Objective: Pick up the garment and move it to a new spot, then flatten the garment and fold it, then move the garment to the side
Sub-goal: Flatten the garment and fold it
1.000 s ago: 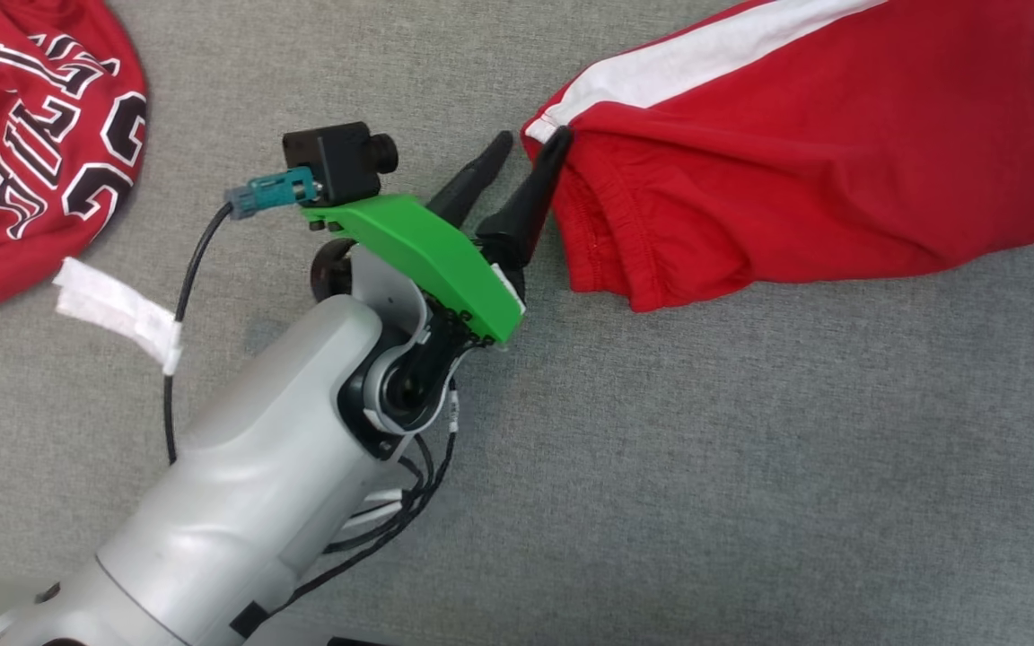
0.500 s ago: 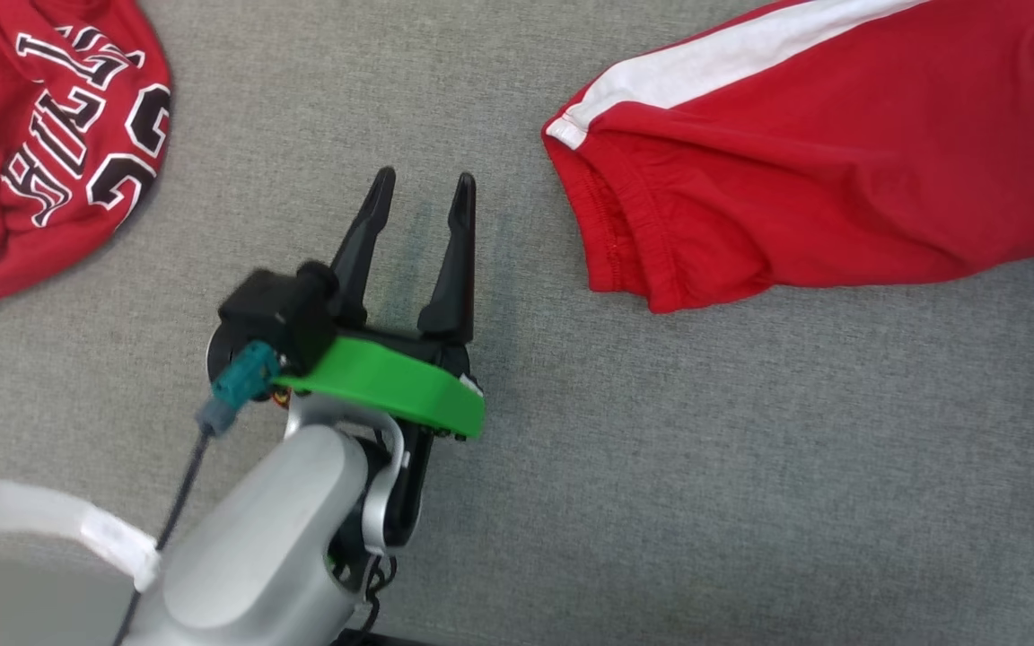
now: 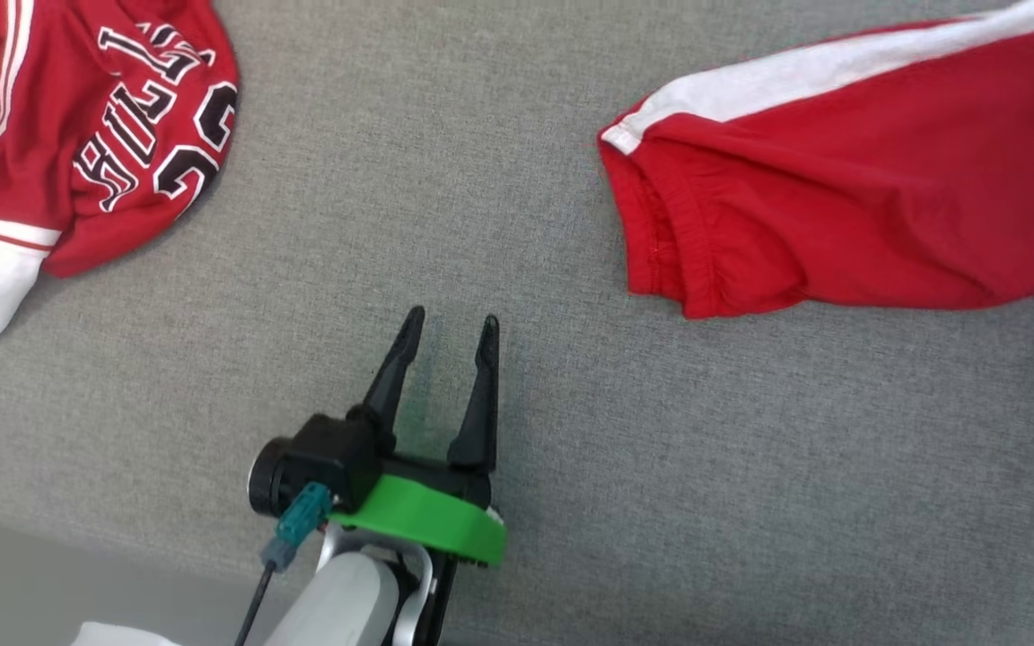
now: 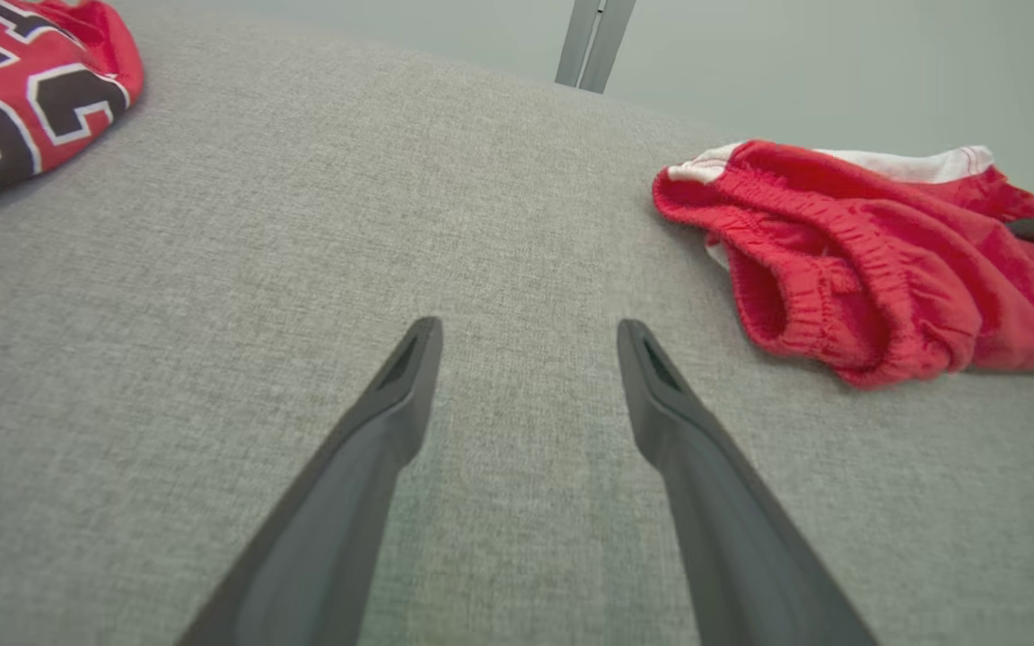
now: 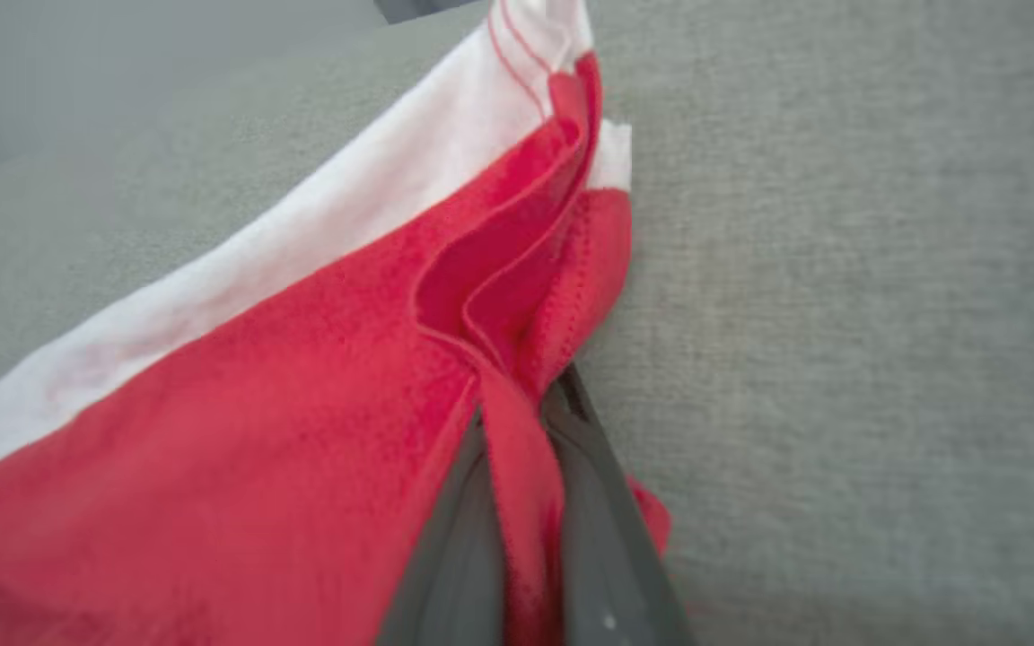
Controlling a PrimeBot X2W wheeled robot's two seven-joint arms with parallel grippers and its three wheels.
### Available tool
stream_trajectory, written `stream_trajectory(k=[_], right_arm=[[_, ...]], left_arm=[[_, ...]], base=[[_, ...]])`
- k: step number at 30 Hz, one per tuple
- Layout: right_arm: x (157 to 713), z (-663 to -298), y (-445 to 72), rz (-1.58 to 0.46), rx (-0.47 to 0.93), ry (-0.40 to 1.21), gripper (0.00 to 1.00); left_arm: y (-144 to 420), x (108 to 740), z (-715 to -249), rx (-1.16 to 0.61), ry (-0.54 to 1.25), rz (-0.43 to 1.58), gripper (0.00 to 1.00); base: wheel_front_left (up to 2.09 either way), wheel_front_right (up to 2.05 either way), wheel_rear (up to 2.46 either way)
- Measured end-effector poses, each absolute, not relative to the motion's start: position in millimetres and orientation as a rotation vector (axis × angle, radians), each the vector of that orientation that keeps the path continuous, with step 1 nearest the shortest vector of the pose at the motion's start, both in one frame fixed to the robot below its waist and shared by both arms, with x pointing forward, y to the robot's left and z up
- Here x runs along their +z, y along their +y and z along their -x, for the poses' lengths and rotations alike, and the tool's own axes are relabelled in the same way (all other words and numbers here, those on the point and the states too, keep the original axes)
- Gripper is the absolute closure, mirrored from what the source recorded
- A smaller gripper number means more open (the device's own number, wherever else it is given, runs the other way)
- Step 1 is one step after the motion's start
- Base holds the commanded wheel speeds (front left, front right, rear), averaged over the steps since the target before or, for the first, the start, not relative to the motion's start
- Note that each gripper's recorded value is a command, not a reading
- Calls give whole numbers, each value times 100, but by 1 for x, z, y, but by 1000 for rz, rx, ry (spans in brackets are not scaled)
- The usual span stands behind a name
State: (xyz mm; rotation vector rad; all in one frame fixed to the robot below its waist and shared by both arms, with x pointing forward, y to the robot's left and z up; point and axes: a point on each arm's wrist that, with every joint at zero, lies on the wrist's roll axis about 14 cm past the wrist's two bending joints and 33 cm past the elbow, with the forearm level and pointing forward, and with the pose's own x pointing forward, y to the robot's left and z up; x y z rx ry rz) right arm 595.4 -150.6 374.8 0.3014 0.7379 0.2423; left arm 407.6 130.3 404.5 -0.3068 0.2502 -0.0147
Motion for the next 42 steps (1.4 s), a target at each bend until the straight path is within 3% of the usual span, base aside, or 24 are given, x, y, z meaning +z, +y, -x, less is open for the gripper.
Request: stream_trajectory(k=[9, 12, 17, 26, 37, 40, 41, 42], right_arm=[[431, -552, -301, -335, -124, 610, 100], [458, -549, -318, -322, -155, 546, 100], [475, -555, -261, -294, -7, 539, 100], [446, -547, -127, -253, 251, 629, 100], [435, -554, -107, -240, 255, 594, 100], [439, -554, -96, -239, 269, 577, 72], [440, -554, -93, -238, 275, 566, 31], [443, -554, -89, -239, 280, 548, 0]], left_arm=[[127, 404, -364, -39, 271, 326, 0], [128, 407, -359, -34, 261, 338, 0], [118, 407, -353, -70, 269, 352, 0], [102, 404, -357, -117, 284, 362, 0], [115, 394, -352, -67, 313, 355, 0], [113, 393, -351, -74, 317, 354, 0], [112, 393, -351, -77, 317, 354, 0], [111, 394, -351, -81, 315, 354, 0]], base=[[0, 0, 0], [0, 0, 0], [0, 0, 0], [0, 0, 0], [0, 0, 0], [0, 0, 0], [0, 0, 0], [0, 0, 0]])
